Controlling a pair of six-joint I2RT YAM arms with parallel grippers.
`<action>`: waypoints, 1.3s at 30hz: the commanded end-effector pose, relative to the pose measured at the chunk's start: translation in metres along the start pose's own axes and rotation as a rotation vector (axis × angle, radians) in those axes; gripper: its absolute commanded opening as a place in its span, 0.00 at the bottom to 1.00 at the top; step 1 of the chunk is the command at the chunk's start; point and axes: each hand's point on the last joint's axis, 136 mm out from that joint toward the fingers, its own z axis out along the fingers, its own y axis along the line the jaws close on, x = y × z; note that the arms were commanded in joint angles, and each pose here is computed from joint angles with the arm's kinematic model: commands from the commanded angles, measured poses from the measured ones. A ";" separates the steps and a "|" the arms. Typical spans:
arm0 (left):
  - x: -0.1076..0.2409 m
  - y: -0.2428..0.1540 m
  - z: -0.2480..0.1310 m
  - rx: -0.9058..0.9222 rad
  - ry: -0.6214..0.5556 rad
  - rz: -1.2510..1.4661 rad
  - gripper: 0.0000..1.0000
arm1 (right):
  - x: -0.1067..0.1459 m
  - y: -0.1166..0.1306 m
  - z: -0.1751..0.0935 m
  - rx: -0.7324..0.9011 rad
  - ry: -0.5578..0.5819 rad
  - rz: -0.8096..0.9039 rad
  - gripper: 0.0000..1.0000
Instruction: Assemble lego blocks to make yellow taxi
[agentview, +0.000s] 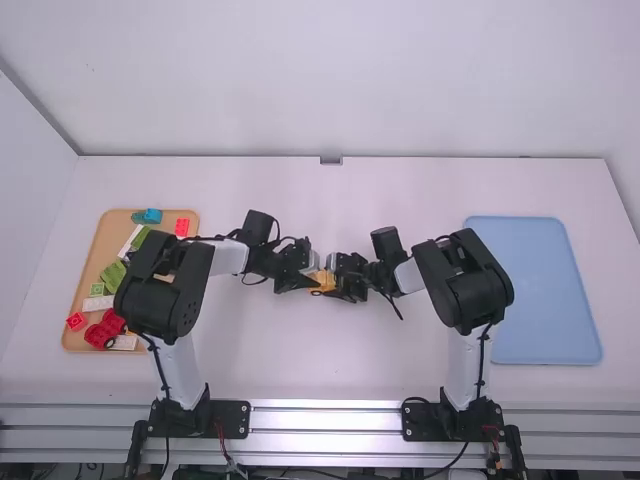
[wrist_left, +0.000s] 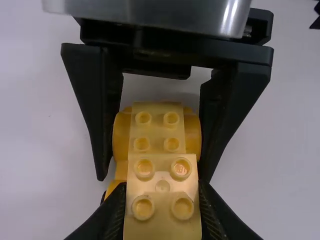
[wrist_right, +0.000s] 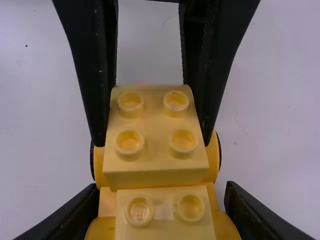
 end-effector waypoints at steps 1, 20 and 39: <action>0.011 0.001 0.004 -0.018 0.077 0.019 0.15 | 0.005 0.006 0.003 -0.025 0.009 -0.009 0.50; 0.004 -0.004 0.009 0.006 0.062 0.031 0.55 | 0.004 0.009 0.003 -0.035 0.002 -0.014 0.52; -0.036 0.009 -0.025 0.000 -0.043 0.015 0.47 | 0.005 0.008 0.003 -0.033 0.004 -0.014 0.52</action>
